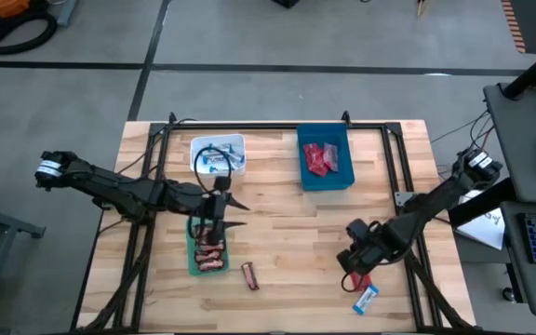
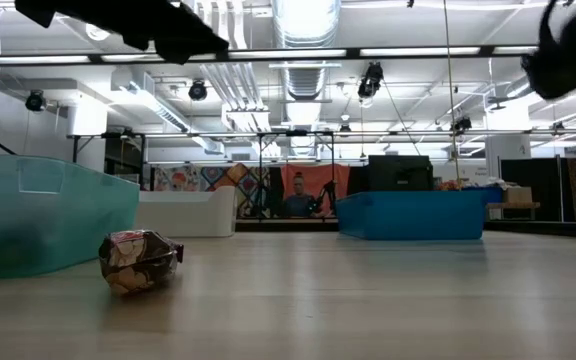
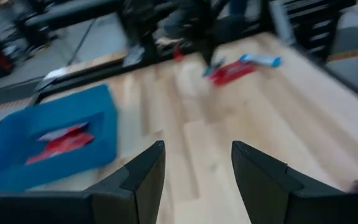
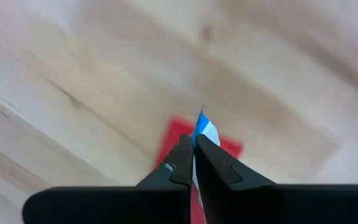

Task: Sort candy
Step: Put the white chocolate bar into the white bin

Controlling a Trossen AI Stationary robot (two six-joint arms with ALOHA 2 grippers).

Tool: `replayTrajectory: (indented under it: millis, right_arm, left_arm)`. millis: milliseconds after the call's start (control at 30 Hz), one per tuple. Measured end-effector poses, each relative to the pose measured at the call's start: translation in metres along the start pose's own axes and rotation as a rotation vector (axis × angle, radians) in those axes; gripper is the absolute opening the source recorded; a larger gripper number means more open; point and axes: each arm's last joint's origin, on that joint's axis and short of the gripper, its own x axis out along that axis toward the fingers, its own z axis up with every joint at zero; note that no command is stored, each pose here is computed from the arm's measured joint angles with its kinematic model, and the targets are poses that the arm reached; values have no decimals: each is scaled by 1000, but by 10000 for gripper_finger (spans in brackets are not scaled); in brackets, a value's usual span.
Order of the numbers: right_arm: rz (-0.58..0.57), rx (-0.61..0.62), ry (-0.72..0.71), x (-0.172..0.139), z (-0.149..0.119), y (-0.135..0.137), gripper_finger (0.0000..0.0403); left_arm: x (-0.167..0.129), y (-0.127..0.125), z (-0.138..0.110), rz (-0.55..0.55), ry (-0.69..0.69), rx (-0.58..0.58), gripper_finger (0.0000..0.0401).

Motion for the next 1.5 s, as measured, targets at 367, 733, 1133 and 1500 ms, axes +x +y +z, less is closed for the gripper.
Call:
replayTrajectory:
  millis: [367, 733, 1133, 1500]
  right_arm:
    - [145, -98, -454, -20, 14, 4, 8]
    - [245, -202, -704, -13, 17, 22, 8]
    - [274, -244, -768, -11, 18, 25, 8]
    - [367, -338, -824, -19, 18, 39, 8]
  left_arm:
    - [0, 0, 5, -38, -57, 12, 168]
    - [17, -6, 5, -128, -125, 13, 168]
    - [62, -15, -13, -156, -140, 9, 168]
    - [115, -2, -26, -178, -258, -98, 186]
